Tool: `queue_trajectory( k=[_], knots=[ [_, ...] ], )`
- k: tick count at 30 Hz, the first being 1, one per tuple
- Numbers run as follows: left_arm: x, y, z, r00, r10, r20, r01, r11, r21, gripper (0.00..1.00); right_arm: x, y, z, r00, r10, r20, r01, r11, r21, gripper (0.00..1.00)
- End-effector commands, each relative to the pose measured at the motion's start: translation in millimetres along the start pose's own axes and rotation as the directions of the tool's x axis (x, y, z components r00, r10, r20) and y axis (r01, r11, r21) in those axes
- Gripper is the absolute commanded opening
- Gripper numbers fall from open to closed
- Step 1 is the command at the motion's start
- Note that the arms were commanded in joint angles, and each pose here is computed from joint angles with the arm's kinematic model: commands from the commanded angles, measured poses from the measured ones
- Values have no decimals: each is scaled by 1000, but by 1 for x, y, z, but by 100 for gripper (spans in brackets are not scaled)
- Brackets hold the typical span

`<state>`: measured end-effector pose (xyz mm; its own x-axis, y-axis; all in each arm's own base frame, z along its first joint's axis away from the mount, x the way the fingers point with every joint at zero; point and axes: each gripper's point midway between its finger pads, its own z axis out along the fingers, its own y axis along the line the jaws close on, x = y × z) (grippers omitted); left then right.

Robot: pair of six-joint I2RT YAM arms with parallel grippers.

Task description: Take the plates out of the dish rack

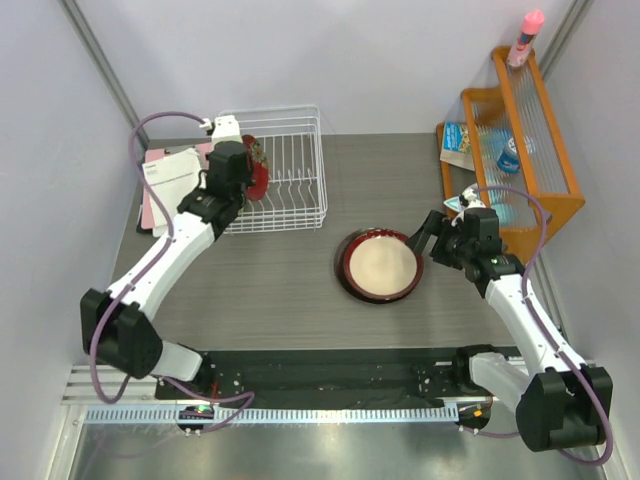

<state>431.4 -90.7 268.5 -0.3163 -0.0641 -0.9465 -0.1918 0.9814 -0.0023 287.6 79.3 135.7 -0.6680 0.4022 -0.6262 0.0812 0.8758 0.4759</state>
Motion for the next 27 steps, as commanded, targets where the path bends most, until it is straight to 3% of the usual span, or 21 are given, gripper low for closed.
queue_trajectory(
  k=[1, 7, 16, 22, 27],
  knots=[
    [-37, -18, -43, 976, -212, 46, 199, 961, 190, 0, -16, 25, -16, 999, -16, 46, 20, 995, -97, 90],
    [-11, -65, -87, 928, -341, -149, 370, 800, 473, 0, -16, 65, -33, 999, -22, 28, 29, 954, -297, 90],
    [5, -118, -148, 828, -405, -388, 550, 452, 702, 0, -13, 97, -42, 998, 20, 59, 8, 897, -442, 91],
    [27, -133, -165, 791, -381, -479, 603, 350, 717, 0, -4, 112, -31, 999, 30, 22, -15, 867, -499, 91],
    [44, -145, -170, 791, -341, -509, 608, 343, 716, 0, 1, 127, -20, 1000, 16, 9, -8, 847, -532, 91]
  ],
)
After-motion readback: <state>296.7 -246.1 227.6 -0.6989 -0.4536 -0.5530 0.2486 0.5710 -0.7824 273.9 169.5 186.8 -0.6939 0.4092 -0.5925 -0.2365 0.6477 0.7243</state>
